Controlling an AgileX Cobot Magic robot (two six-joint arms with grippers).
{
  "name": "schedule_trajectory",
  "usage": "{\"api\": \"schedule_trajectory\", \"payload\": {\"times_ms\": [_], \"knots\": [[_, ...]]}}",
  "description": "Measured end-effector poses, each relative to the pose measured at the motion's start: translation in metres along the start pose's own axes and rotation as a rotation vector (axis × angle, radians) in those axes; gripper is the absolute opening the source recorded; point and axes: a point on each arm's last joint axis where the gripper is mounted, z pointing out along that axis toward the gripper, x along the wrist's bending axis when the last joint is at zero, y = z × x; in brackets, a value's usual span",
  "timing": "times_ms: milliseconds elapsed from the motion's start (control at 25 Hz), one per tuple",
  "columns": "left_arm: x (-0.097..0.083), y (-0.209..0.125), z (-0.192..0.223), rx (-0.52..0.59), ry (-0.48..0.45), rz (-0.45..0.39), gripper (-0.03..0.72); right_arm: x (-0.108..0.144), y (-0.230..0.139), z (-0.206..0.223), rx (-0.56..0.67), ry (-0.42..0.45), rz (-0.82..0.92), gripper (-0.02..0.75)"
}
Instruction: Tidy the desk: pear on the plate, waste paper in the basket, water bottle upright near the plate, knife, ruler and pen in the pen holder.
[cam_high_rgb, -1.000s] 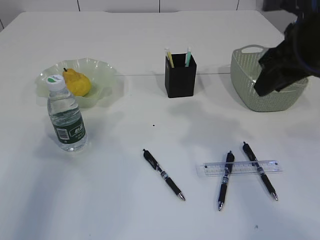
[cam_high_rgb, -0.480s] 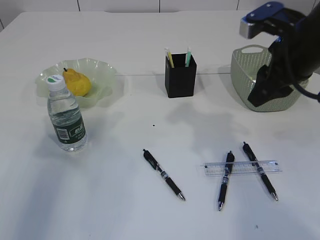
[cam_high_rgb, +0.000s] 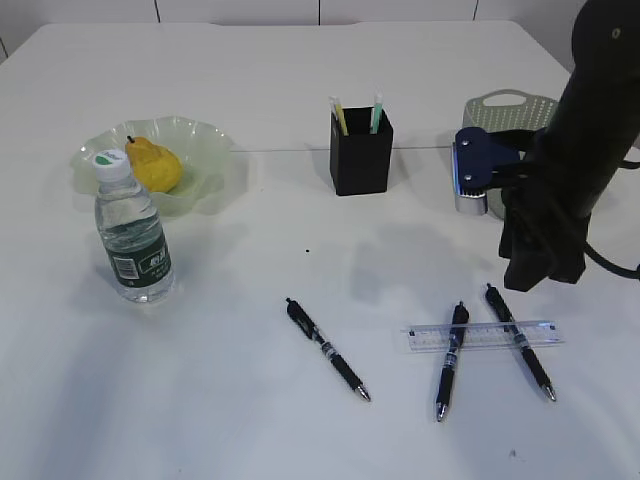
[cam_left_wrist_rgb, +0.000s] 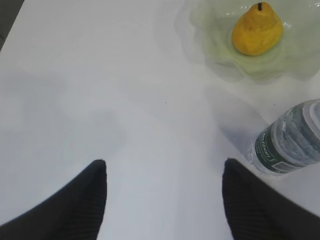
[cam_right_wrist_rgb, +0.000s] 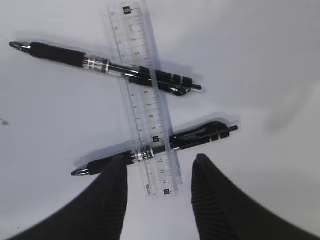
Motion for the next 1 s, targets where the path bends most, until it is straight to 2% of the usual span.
{"api": "schedule_trajectory", "payload": {"times_ms": [280,480,720,840,1000], "knots": [[0.0,0.0,0.0,-0.005,-0.004,0.0,0.51,0.005,0.011,0.009,-0.002,0.034,-0.09,0.321],[-0.001,0.001,0.0,-0.009,-0.007,0.0,0.51,0.027,0.007,0.033,0.07,0.099,-0.123,0.323],[-0.001,0.001,0.0,-0.009,-0.007,0.0,0.51,0.027,0.009,0.044,0.047,0.023,-0.075,0.328],[-0.001,0.001,0.0,-0.009,-0.007,0.0,0.51,0.024,0.009,0.045,0.044,-0.009,-0.082,0.354],[-0.001,0.001,0.0,-0.009,-0.007,0.0,0.51,0.022,0.008,0.05,0.06,-0.014,-0.101,0.37]]}}
